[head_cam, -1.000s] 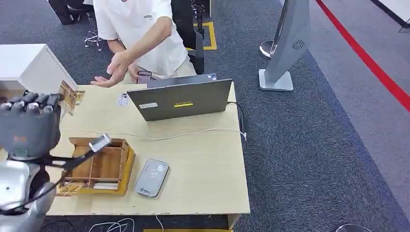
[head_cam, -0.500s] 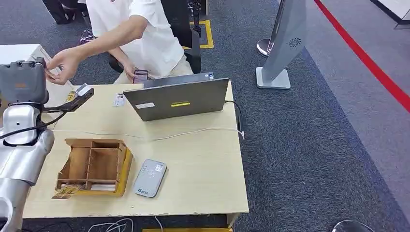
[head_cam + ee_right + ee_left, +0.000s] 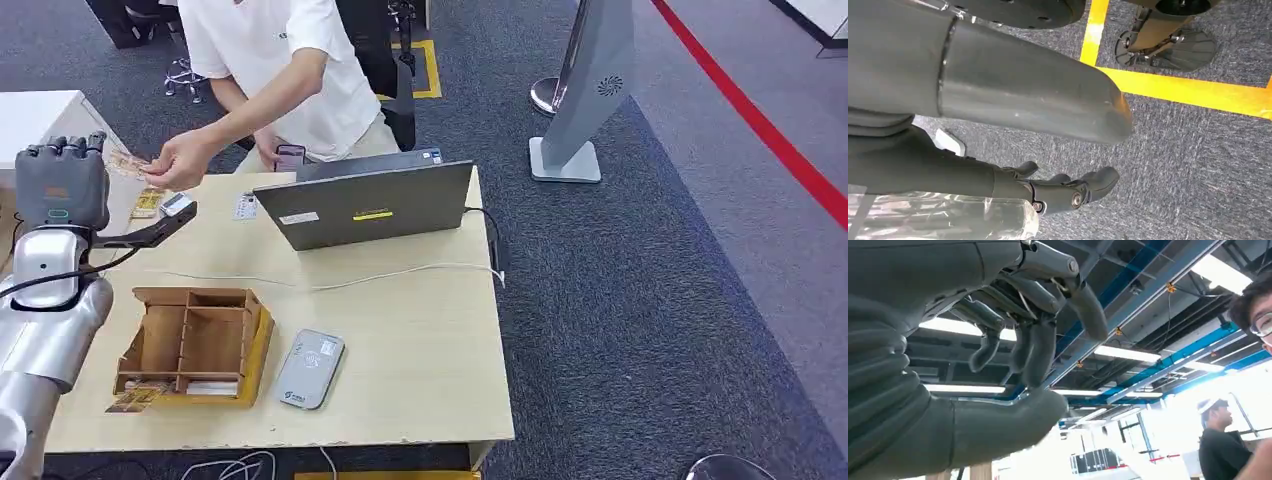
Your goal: Pass the card to the sensor for recognition and then transmit it.
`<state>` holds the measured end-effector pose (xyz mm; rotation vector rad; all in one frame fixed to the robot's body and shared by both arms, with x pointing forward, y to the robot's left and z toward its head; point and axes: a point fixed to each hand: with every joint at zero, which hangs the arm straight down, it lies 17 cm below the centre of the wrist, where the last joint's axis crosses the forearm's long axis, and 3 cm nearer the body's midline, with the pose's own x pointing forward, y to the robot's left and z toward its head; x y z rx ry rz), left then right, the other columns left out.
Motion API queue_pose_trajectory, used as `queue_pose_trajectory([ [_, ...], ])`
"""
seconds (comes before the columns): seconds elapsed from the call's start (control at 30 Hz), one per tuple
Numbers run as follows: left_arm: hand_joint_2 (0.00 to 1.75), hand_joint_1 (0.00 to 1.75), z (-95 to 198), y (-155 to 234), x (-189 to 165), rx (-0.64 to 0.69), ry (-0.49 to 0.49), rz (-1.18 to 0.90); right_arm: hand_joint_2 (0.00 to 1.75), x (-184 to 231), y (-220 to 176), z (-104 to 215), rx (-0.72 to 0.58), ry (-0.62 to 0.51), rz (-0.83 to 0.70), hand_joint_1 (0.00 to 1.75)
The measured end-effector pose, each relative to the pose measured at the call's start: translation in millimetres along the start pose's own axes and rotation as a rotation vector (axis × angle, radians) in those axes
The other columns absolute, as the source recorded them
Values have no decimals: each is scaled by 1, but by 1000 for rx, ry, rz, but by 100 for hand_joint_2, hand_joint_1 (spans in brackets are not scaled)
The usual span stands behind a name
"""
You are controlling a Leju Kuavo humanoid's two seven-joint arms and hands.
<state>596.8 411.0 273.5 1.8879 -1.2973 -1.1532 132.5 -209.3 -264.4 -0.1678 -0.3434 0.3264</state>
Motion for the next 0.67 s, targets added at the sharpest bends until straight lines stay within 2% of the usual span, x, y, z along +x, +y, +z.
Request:
queue_pose_trajectory([
  [0.2, 175, 0, 28, -4, 16, -7, -42, 85, 0, -7, 1, 1, -8, 6, -16, 0],
  [0.4, 175, 0, 62, 42, 40, 73, -95, 202, 0, -22, 1, 3, -22, 37, -61, 0],
  [0.47, 175, 0, 88, 62, 40, 129, -106, 241, 0, -25, 0, 3, -31, 49, -85, 0],
  [0.53, 175, 0, 131, 80, 29, 182, -98, 288, 0, -30, -2, 3, -41, 65, -108, 0],
  [0.6, 175, 0, 177, 98, 7, 234, -70, 345, 0, -39, -2, 5, -50, 90, -128, 0],
  [0.67, 175, 0, 212, 115, -31, 258, -42, 424, 0, -48, -1, 6, -54, 113, -139, 0],
])
